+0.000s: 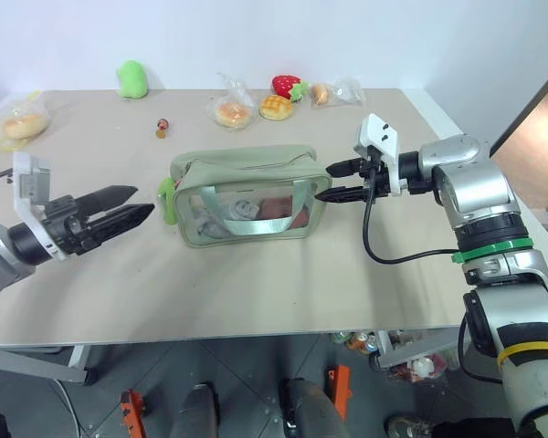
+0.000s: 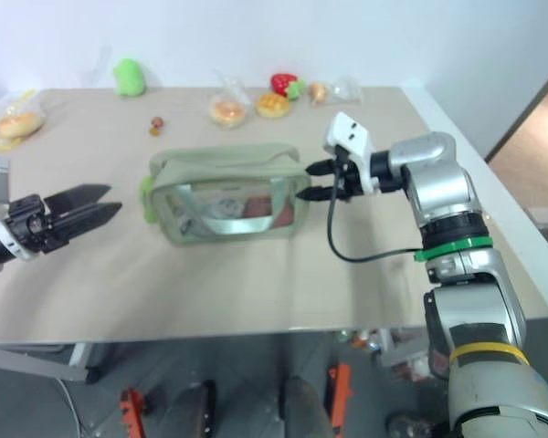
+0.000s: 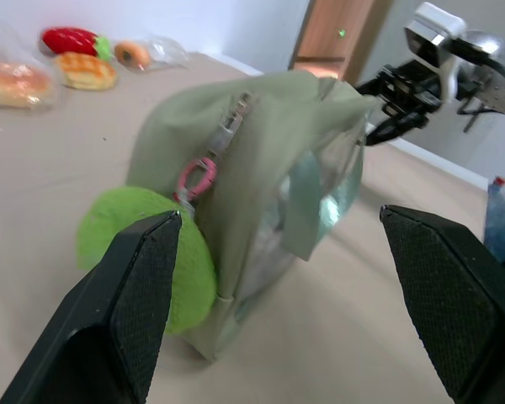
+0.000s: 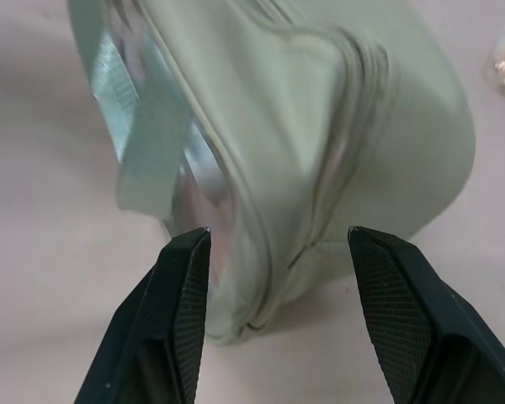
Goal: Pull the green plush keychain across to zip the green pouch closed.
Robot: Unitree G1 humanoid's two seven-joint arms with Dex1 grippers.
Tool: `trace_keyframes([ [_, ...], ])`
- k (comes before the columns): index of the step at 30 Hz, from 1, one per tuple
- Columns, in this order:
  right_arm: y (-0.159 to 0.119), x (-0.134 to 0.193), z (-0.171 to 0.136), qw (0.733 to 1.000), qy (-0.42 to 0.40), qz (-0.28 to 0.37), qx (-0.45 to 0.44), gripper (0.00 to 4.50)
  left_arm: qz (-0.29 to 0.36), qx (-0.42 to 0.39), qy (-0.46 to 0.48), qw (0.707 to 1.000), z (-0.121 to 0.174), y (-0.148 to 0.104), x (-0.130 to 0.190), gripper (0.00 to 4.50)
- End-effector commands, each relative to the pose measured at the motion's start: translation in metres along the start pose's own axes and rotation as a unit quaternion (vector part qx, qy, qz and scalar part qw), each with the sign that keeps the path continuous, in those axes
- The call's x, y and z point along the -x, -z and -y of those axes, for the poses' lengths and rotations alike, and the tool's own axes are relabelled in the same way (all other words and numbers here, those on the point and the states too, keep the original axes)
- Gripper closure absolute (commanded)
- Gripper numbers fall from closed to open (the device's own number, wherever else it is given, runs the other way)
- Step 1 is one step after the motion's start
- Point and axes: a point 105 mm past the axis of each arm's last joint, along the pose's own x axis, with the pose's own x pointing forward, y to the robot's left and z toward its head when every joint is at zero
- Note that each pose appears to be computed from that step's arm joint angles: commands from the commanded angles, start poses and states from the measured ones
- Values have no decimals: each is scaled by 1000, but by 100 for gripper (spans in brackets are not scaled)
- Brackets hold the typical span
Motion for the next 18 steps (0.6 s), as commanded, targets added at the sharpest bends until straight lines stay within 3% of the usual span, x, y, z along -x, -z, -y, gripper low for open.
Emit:
trace_keyframes([
  [1, -14, 4, 4, 1000, 9, 14, 24, 184, 22, -30, 58, 998, 24, -22, -11, 56],
  [5, -12, 2, 0, 1000, 4, 15, 24, 184, 21, -46, 105, 993, 42, -30, -22, 56],
  [13, -10, 4, -5, 1000, -1, 17, 25, 430, 8, -42, 81, 996, 31, -24, -19, 56],
  [18, -9, 3, -6, 1000, 0, 16, 23, 442, 21, -32, 6, 999, -2, -20, -7, 56],
])
